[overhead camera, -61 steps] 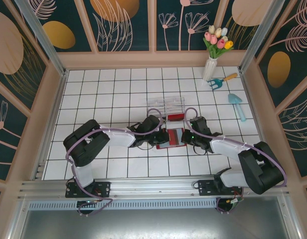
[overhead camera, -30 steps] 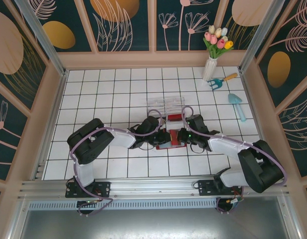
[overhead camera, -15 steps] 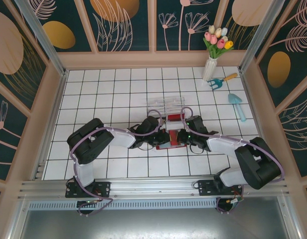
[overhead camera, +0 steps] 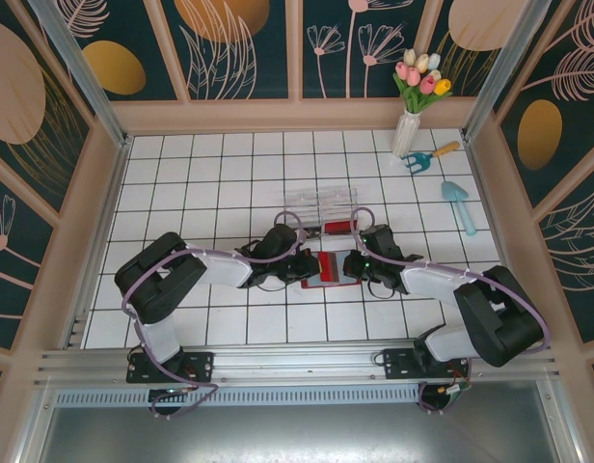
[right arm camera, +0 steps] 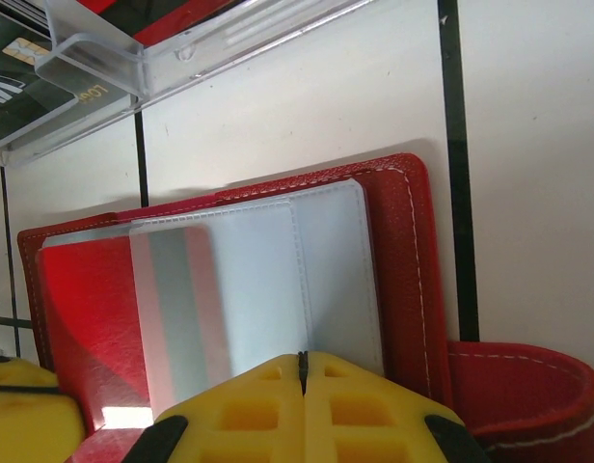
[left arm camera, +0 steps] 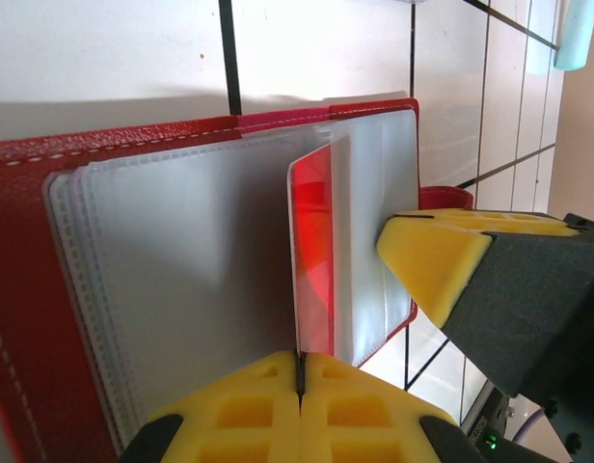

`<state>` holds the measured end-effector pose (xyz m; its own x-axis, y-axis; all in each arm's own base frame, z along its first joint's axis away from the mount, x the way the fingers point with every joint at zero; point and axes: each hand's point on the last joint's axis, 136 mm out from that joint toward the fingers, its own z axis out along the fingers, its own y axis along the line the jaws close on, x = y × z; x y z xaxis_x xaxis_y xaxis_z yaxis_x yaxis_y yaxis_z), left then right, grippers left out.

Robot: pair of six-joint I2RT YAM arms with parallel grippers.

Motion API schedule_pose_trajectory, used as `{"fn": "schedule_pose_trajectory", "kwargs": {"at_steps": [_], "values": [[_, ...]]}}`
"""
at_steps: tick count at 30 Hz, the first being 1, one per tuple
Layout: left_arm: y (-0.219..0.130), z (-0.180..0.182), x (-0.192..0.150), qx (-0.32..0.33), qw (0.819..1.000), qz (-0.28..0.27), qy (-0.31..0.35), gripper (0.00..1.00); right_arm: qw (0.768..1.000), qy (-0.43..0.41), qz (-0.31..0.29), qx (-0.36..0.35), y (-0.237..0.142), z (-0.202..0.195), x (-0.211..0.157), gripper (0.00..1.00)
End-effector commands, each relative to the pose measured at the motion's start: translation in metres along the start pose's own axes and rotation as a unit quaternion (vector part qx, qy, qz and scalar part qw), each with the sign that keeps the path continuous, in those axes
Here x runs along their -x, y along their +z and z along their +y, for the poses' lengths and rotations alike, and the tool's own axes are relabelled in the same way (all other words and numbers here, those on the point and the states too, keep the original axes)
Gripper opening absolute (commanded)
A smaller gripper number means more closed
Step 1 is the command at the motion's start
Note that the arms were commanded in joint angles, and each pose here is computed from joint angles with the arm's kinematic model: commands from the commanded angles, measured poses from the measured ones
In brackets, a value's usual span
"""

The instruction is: Take the credit cards out of the card holder

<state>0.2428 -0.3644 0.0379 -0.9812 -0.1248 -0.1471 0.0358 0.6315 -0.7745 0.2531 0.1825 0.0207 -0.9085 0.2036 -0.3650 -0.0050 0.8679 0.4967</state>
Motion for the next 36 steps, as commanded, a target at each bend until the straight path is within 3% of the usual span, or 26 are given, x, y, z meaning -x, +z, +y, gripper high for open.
{"fn": "schedule_pose_trajectory", "kwargs": {"at_steps": [1,9,13,18,25,27,30,33,36], "values": [[-0.013,0.005,0.000,0.018,1.000,-0.005,0.010,0.00,0.997,0.018,0.024,-0.069,0.001,-0.037,-0.019,0.00],[-0.052,-0.014,0.012,0.046,0.996,-0.043,0.057,0.00,0.999,0.009,0.004,-0.045,-0.007,-0.025,-0.009,0.00],[-0.068,-0.030,0.027,0.077,0.988,-0.060,0.122,0.00,0.999,-0.018,-0.051,-0.004,-0.032,0.003,0.018,0.00],[-0.076,-0.055,0.056,0.131,0.961,-0.067,0.236,0.00,0.988,-0.042,-0.149,0.014,-0.083,0.023,0.052,0.21],[-0.079,-0.103,0.099,0.173,0.901,-0.091,0.387,0.00,0.966,-0.026,-0.258,0.009,-0.141,0.014,0.065,0.31],[-0.070,-0.103,0.110,0.203,0.879,-0.093,0.421,0.00,0.960,-0.018,-0.279,0.010,-0.152,0.010,0.064,0.32],[-0.062,-0.101,0.123,0.261,0.832,-0.096,0.480,0.04,0.952,-0.005,-0.307,0.006,-0.167,0.002,0.064,0.34],[-0.046,-0.094,0.126,0.312,0.786,-0.080,0.528,0.01,0.945,0.006,-0.326,0.005,-0.176,-0.003,0.063,0.34],[-0.031,-0.092,0.122,0.320,0.767,-0.060,0.553,0.00,0.944,0.013,-0.331,0.007,-0.178,-0.005,0.062,0.34]]}}
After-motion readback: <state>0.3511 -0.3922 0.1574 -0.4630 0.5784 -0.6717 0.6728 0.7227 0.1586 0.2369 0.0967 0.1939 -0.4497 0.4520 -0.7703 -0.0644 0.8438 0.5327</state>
